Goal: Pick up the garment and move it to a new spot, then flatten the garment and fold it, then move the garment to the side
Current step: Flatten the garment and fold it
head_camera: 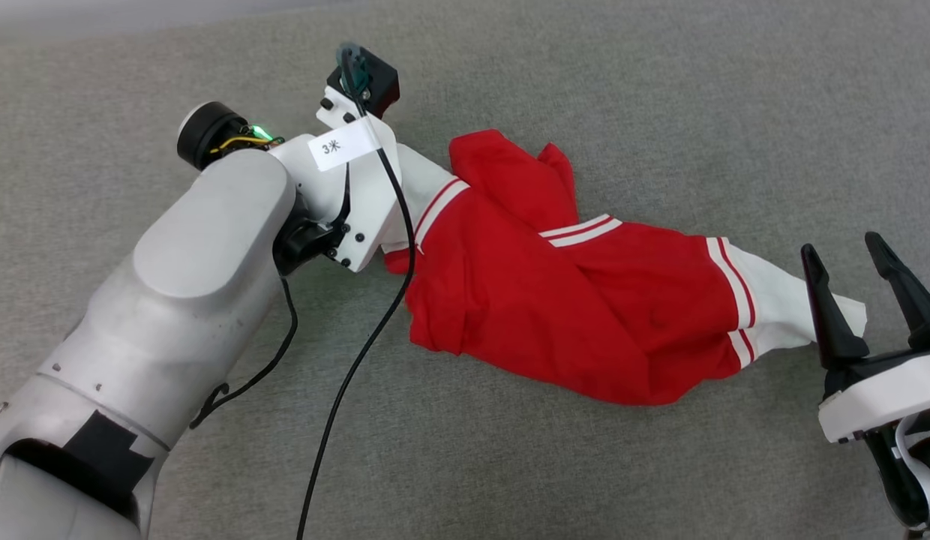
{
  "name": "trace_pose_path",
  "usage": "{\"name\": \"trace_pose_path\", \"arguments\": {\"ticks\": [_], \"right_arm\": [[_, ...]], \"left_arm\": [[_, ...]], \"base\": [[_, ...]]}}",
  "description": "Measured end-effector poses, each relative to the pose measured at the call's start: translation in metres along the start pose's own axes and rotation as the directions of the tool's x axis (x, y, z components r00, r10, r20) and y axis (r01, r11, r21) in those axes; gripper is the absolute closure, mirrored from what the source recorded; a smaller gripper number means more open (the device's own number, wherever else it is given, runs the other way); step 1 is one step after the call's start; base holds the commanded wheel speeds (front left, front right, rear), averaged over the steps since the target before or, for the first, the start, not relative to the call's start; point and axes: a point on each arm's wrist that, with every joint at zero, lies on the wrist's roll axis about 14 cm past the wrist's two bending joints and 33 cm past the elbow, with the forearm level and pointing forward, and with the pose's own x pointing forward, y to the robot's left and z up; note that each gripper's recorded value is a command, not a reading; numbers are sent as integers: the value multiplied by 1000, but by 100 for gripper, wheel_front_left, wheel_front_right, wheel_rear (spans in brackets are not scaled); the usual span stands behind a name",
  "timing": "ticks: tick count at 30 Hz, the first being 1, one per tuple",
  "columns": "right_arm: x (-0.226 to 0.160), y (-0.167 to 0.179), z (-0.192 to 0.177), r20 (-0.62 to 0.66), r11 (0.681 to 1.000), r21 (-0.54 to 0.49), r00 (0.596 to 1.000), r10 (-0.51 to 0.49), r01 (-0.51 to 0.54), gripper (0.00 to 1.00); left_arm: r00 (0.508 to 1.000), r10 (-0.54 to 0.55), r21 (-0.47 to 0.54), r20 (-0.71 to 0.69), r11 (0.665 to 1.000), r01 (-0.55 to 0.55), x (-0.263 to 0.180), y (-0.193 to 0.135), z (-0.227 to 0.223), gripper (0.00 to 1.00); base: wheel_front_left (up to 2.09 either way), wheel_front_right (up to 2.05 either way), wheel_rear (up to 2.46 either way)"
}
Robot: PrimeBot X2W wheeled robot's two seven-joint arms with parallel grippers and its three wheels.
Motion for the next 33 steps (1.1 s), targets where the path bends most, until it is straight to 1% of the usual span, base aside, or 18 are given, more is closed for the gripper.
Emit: {"name": "trace_pose_path", "arguments": {"ticks": [6,8,9,10,13,17,19,21,24,29,33], "right_arm": [[4,-2,-12,-29,1000,5,999,-14,14,0],[6,-4,-14,-31,1000,5,999,-19,19,0],[6,-5,-15,-32,1000,4,999,-22,22,0],[6,-5,-17,-36,1000,4,999,-23,24,0],[6,-6,-18,-39,1000,6,999,-25,25,0],[6,-4,-14,-27,1000,9,999,-19,19,0],[5,-2,-10,-20,1000,11,1000,-12,12,0],[1,-1,-9,-17,1000,14,1000,-10,10,0],[-4,1,-7,-15,1000,17,1000,-2,2,0],[-7,9,0,1,999,26,1000,23,-23,0],[-9,16,7,21,999,31,999,43,-43,0]], "left_arm": [[993,-15,21,-119,1000,18,30,0,-34,0],[990,-24,34,-139,999,29,35,-2,-38,0],[989,-29,34,-148,999,35,37,-3,-41,73],[988,-29,42,-149,998,35,37,-2,-41,100],[989,-35,65,-141,997,44,36,-6,-42,100],[997,-26,93,-74,995,33,27,-7,-34,100],[1000,-13,98,-18,995,15,17,-2,-27,100],[998,-6,102,67,995,-1,5,0,-14,100],[981,0,83,194,996,-16,-15,2,3,100],[944,125,4,305,991,-133,-53,34,-6,100],[899,244,-78,363,970,-232,-84,58,-23,100]], "base": [[0,0,0],[0,0,0],[0,0,0],[0,0,0],[0,0,0],[0,0,0],[0,0,0],[0,0,0],[0,0,0],[0,0,0],[0,0,0]]}}
